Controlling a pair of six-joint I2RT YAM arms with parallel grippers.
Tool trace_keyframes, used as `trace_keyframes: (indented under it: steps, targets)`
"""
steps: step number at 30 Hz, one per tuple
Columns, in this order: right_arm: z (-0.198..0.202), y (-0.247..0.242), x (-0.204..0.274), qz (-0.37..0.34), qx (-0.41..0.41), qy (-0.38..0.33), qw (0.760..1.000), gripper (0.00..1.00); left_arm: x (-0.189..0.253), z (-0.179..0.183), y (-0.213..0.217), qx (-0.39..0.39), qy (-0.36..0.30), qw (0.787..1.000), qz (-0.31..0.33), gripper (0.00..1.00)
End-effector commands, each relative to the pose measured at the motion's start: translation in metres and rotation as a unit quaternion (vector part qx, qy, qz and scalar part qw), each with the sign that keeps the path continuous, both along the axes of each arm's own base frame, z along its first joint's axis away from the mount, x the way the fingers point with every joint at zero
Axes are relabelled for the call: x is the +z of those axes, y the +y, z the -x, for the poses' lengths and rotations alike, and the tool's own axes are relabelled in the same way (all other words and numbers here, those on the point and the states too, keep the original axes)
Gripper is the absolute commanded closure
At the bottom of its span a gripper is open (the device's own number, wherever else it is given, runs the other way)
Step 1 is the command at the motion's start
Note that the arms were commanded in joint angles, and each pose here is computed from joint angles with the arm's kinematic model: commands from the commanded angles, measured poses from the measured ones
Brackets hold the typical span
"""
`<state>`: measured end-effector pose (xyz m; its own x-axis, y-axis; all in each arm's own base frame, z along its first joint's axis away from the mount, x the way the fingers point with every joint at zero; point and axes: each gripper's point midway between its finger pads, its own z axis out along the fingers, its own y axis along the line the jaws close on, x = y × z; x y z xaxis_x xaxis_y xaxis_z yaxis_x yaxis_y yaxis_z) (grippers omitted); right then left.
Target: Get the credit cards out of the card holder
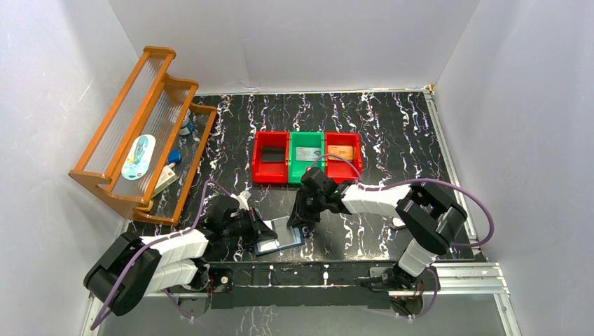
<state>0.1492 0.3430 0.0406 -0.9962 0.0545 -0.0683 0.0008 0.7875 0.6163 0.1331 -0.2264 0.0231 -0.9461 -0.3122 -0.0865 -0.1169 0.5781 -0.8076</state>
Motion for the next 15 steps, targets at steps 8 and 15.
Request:
trace_keyframes:
  steps: [8, 15]
  targets:
    - [-0.002, 0.023, 0.014, -0.046, 0.024, -0.009, 0.999, 0.69, -0.001, -0.002, 0.003, 0.001, -0.005, 1.000, -0.011, 1.00]
    - [0.002, 0.007, -0.004, -0.004, 0.006, 0.002, 1.000, 0.69, -0.001, -0.002, 0.003, 0.000, -0.005, 1.000, -0.012, 1.00]
